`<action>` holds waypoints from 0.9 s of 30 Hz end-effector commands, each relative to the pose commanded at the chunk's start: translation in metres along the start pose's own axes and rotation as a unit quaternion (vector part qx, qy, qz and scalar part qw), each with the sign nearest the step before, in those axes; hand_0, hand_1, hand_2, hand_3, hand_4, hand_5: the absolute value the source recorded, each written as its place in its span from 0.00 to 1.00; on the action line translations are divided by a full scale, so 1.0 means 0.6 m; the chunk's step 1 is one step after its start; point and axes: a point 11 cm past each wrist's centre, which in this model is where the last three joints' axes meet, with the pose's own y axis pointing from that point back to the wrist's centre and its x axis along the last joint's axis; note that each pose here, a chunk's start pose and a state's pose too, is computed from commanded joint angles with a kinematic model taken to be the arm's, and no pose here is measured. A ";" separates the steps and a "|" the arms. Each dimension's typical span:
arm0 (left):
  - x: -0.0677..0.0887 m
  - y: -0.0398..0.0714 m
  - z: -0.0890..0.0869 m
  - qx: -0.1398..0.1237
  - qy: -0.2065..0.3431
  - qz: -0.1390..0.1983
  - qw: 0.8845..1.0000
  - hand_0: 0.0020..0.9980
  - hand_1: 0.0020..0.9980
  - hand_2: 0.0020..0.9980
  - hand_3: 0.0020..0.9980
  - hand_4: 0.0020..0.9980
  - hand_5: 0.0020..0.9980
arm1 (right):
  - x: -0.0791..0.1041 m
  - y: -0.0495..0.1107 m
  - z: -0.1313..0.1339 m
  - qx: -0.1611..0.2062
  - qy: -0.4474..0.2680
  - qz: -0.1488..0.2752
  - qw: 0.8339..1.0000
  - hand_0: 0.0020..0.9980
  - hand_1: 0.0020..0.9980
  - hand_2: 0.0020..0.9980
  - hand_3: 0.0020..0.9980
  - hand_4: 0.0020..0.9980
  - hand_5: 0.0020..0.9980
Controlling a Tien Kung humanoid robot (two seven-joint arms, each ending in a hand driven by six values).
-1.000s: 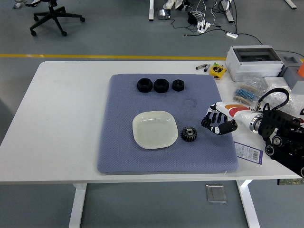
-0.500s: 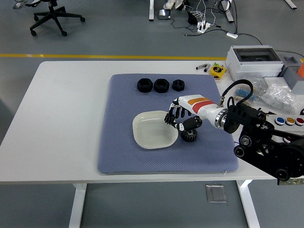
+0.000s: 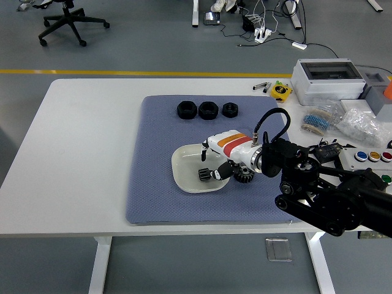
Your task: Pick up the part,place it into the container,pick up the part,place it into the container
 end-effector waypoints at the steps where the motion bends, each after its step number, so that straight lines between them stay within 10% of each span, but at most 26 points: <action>1: 0.000 0.000 -0.001 0.000 0.000 0.000 1.000 0.83 0.77 0.80 0.57 0.49 0.74 | 0.002 0.001 0.003 -0.002 -0.001 0.002 1.000 0.74 0.80 0.90 0.94 0.96 0.30; 17: 0.001 -0.001 -0.006 0.003 0.000 0.000 1.000 0.83 0.77 0.80 0.57 0.49 0.73 | 0.065 0.040 0.100 -0.057 -0.054 -0.001 0.997 0.75 0.78 0.84 0.87 0.94 0.30; 27: 0.002 -0.002 -0.014 0.009 -0.001 0.001 1.000 0.83 0.77 0.80 0.57 0.49 0.73 | 0.003 0.053 0.123 -0.076 -0.023 -0.078 0.994 0.76 0.77 0.82 0.83 0.93 0.28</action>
